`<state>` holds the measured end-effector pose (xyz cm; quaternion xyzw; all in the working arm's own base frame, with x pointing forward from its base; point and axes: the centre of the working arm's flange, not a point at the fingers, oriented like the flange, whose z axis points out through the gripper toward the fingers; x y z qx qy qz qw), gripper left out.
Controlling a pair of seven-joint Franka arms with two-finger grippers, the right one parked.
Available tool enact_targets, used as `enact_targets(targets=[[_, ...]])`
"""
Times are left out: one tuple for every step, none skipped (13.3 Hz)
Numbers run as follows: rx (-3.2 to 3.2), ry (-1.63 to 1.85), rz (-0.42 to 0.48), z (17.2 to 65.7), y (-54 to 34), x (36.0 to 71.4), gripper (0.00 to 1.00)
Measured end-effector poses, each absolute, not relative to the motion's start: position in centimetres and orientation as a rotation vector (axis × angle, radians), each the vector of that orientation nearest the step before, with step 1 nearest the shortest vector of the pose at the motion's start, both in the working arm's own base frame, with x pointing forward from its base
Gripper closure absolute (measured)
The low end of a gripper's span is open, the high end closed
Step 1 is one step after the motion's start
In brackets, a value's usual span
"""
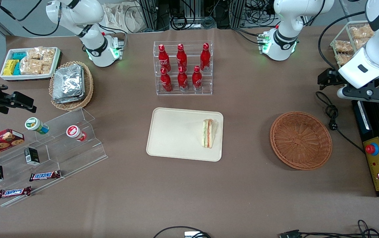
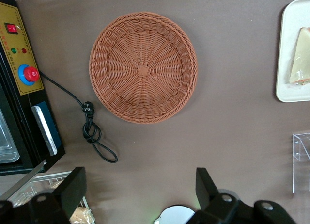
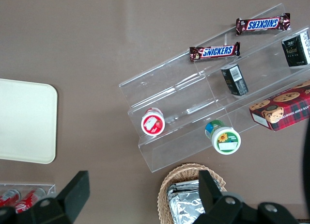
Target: Place sandwich from basket to tray
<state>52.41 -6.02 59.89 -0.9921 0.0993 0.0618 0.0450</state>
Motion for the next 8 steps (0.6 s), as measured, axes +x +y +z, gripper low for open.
enact_targets(targets=[[-3.036,0.304,0.192,59.78,-6.08,52.46,0.0],[-3.044,0.303,0.199,59.59,-6.11,52.55,0.0],[-3.052,0.302,0.206,59.36,-6.11,52.65,0.0],[-3.056,0.301,0.211,59.18,-6.09,52.74,0.0],[-3.057,0.3,0.214,59.08,-6.06,52.79,0.0],[-3.058,0.299,0.216,59.04,-6.05,52.82,0.0],[-3.058,0.299,0.216,59.03,-6.04,52.82,0.0],[-3.059,0.299,0.216,59.03,-6.04,52.82,0.0]])
